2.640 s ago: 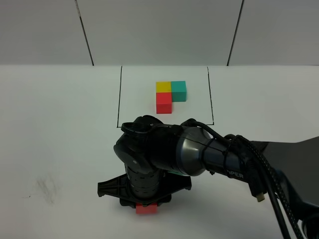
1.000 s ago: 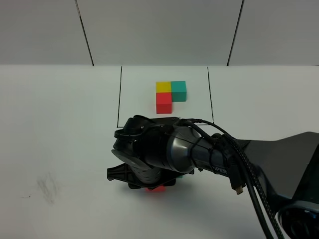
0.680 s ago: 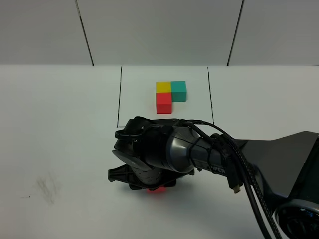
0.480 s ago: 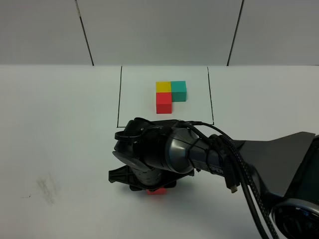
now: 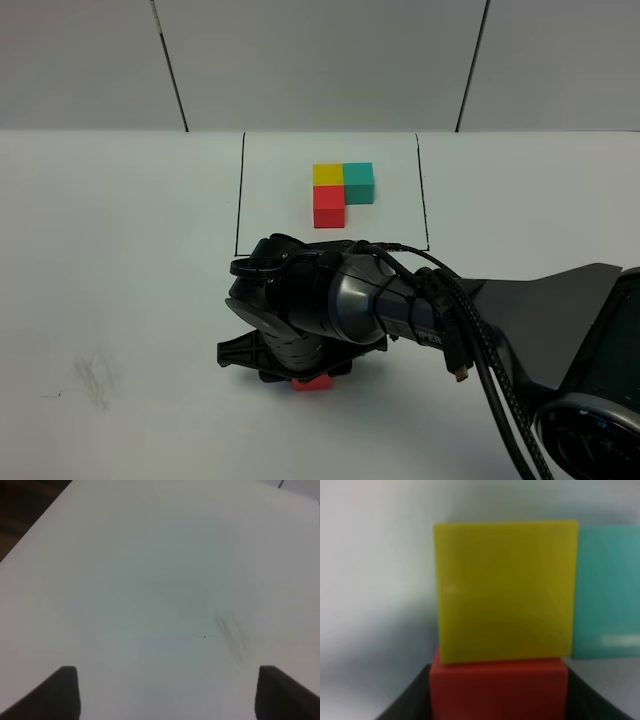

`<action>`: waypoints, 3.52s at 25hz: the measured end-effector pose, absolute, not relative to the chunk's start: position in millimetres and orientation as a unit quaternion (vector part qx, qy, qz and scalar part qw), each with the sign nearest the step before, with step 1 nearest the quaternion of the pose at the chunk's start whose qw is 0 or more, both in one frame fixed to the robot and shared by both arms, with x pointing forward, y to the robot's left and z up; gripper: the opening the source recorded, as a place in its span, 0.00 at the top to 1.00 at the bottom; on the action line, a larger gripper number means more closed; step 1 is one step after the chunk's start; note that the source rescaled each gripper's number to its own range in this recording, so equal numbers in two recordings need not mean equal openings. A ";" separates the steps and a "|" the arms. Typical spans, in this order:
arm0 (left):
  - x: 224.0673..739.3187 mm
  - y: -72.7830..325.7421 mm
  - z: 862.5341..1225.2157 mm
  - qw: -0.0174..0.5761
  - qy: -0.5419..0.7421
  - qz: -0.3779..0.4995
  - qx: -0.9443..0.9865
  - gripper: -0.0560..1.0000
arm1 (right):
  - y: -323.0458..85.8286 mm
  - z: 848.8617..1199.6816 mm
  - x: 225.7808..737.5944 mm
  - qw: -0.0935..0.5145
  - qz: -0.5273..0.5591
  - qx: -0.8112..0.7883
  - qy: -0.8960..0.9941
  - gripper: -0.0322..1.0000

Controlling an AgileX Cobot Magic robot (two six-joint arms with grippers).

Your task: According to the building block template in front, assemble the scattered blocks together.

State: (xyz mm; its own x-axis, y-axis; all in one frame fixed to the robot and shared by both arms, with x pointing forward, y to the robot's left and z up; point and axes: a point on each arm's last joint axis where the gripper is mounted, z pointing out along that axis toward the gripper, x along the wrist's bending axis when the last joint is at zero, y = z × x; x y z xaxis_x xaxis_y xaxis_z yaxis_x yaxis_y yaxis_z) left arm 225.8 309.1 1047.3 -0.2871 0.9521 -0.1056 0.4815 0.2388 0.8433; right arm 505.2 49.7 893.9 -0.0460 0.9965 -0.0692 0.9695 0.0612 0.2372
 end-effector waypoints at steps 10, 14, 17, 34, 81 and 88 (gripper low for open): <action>225.8 309.1 1047.3 0.326 0.716 0.361 0.500 0.33 | 48.4 893.5 505.4 0.113 0.058 0.680 0.722 0.73; 225.8 309.1 1047.3 0.326 0.716 0.361 0.500 0.33 | 48.3 893.5 505.3 0.114 0.056 0.673 0.728 0.73; 225.8 309.1 1047.3 0.326 0.716 0.361 0.500 0.33 | 47.9 893.5 505.1 0.115 0.053 0.671 0.731 0.73; 225.8 309.1 1047.3 0.326 0.716 0.361 0.500 0.33 | 47.1 912.8 499.9 0.095 0.050 0.653 0.749 0.22; 225.8 309.1 1047.3 0.326 0.716 0.361 0.500 0.33 | -338.7 1224.3 378.0 0.399 0.103 0.551 0.726 0.07; 225.8 309.1 1047.3 0.326 0.716 0.361 0.500 0.33 | -317.8 1211.2 263.2 0.473 0.203 0.595 0.617 0.10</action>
